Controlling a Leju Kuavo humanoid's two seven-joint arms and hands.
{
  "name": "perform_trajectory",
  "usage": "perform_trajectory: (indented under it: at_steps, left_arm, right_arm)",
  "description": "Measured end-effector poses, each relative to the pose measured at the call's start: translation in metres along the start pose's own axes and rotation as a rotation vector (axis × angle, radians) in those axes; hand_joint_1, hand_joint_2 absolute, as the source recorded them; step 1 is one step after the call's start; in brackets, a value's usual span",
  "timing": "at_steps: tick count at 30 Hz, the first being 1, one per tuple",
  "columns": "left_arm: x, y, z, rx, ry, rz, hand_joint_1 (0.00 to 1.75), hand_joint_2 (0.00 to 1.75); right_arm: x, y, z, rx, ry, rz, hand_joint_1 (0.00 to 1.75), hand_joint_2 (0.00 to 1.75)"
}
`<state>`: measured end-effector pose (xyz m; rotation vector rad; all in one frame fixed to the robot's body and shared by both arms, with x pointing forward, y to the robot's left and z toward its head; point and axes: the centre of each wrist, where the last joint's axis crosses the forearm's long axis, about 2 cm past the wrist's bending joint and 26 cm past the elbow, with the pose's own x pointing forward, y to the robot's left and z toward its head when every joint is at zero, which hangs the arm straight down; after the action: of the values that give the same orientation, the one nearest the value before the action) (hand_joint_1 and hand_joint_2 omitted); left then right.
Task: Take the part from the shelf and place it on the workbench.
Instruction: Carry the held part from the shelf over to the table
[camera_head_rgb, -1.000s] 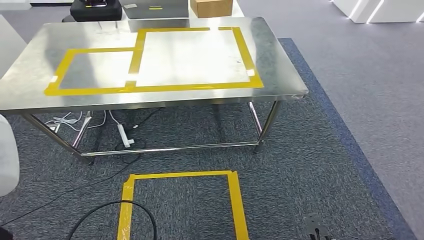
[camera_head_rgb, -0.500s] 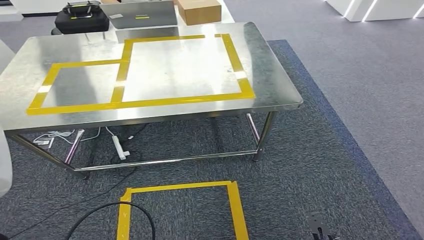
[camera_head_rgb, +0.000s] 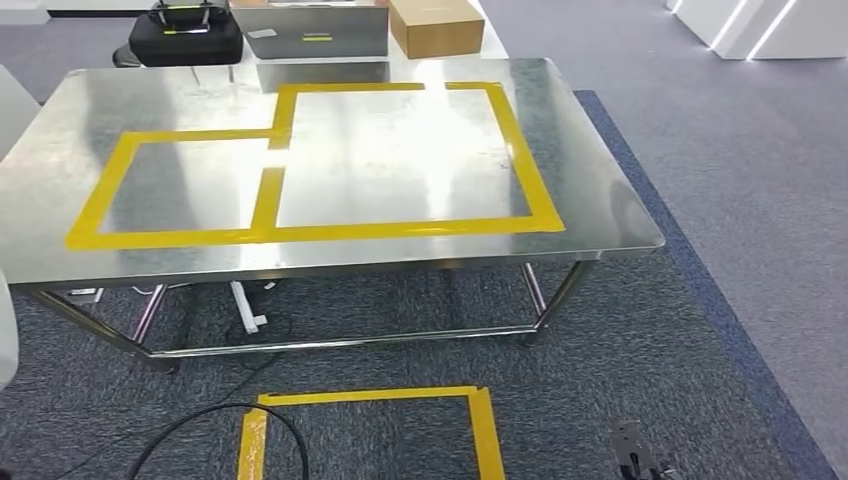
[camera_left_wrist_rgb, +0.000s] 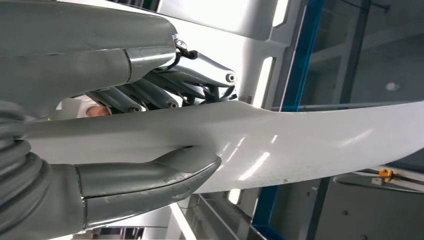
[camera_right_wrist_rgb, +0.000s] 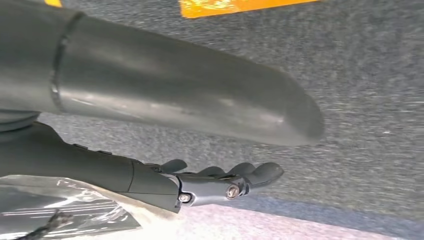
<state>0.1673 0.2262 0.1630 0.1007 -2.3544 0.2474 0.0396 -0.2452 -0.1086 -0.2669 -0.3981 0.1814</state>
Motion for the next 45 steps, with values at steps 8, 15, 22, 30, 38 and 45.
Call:
perform_trajectory:
  at_steps: [8,15,22,30,38,45]
  left_arm:
    - [0.001,0.001,-0.002,0.003,-0.008,-0.007,1.75,1.75]
    - [0.001,0.002,-0.002,0.006,-0.017,-0.036,1.75,1.75]
    - [-0.003,0.016,0.001,-0.111,-0.083,-0.407,1.75,1.75]
    - [-0.032,0.059,-0.012,-0.25,-0.032,-0.828,1.75,1.75]
    - [-0.061,0.105,-0.025,-0.316,0.053,-1.089,1.75,1.75]
    - [-0.095,0.141,-0.03,-0.424,0.243,-1.239,1.75,1.75]
  right_arm:
    - [0.0,-0.001,0.0,-0.009,-0.012,0.001,0.0,0.0]
    - [-0.001,0.0,0.0,-0.012,-0.015,-0.001,0.0,0.0]
    - [0.002,0.0,-0.001,0.006,-0.014,0.0,0.0,0.0]
    - [0.009,0.0,-0.003,0.041,-0.022,0.035,0.0,0.0]
    - [0.015,0.001,-0.004,0.064,-0.034,0.062,0.0,0.0]
    - [0.02,0.001,-0.005,0.093,-0.037,0.093,0.0,0.0]
